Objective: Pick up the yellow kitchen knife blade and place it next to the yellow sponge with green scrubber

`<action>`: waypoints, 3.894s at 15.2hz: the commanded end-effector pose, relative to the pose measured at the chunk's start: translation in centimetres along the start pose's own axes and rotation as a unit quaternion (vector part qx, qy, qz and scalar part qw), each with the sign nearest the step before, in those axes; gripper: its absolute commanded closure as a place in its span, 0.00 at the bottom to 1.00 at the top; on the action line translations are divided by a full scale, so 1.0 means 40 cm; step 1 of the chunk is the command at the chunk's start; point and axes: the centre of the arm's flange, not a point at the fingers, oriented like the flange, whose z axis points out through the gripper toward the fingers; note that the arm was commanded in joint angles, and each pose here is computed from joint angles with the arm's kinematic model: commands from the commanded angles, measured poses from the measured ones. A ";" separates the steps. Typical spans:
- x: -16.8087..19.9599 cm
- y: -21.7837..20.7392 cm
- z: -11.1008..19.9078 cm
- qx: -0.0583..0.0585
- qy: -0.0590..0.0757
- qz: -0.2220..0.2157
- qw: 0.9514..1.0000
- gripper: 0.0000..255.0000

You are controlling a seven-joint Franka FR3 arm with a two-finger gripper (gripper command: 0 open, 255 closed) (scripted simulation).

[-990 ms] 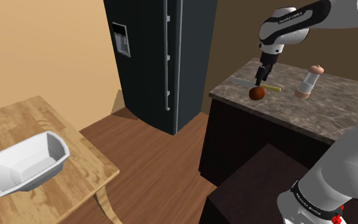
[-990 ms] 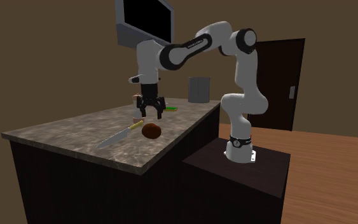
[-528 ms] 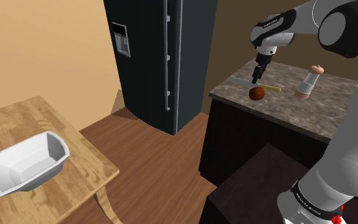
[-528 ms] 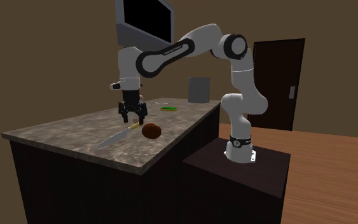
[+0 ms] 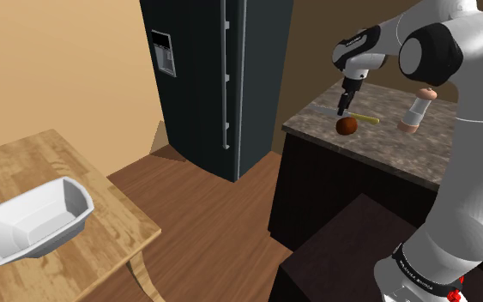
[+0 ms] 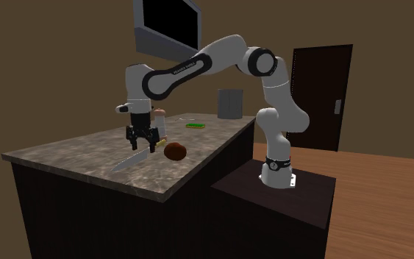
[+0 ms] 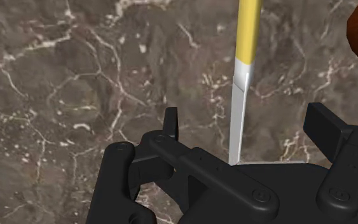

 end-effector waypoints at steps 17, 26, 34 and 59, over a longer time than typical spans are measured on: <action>0.002 -0.002 0.047 0.000 0.000 0.000 1.000 1.00; 0.000 -0.002 -0.032 0.000 0.000 0.000 1.000 1.00; -0.002 -0.002 -0.137 0.000 0.000 0.000 1.000 1.00; -0.498 0.037 -0.252 0.000 0.000 0.000 1.000 1.00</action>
